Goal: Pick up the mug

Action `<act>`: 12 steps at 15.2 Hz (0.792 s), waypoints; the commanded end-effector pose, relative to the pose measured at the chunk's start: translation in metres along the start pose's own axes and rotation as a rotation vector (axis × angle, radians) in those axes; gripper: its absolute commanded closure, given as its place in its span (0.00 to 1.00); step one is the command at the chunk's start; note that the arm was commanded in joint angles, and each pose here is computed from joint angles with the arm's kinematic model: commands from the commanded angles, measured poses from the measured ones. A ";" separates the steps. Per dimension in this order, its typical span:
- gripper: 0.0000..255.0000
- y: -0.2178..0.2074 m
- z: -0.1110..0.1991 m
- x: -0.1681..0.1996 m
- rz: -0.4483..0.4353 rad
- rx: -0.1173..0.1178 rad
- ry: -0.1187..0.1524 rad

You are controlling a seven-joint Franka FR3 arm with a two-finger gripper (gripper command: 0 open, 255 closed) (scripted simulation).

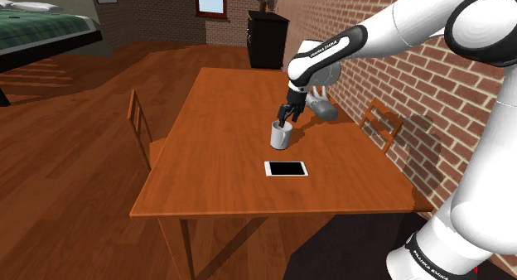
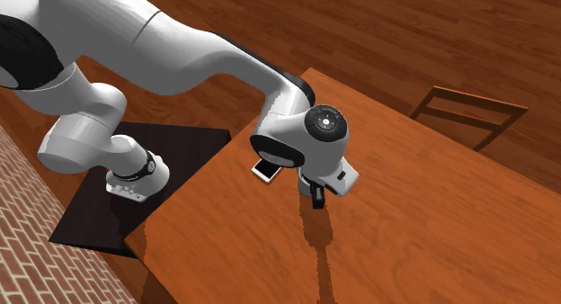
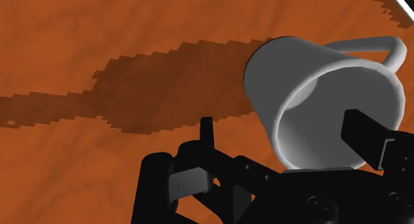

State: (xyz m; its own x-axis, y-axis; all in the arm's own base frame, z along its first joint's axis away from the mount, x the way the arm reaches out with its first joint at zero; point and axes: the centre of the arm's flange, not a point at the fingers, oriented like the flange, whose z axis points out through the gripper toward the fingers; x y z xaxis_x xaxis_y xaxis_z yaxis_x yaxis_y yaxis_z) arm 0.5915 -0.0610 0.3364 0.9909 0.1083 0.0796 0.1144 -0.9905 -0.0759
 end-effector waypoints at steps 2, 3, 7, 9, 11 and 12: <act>0.00 0.002 0.016 0.000 0.000 0.000 0.001; 0.00 0.002 0.024 -0.001 0.000 0.000 0.001; 1.00 0.003 0.023 -0.001 0.000 0.000 0.001; 1.00 0.002 0.023 -0.001 0.000 0.000 0.001; 1.00 0.002 0.023 -0.001 0.000 0.000 0.001; 1.00 0.002 0.023 -0.001 0.000 0.000 0.001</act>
State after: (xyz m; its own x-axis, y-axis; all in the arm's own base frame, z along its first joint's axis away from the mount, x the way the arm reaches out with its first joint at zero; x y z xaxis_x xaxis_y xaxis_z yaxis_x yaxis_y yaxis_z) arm 0.5920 -0.0615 0.3131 0.9909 0.1087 0.0799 0.1148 -0.9905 -0.0760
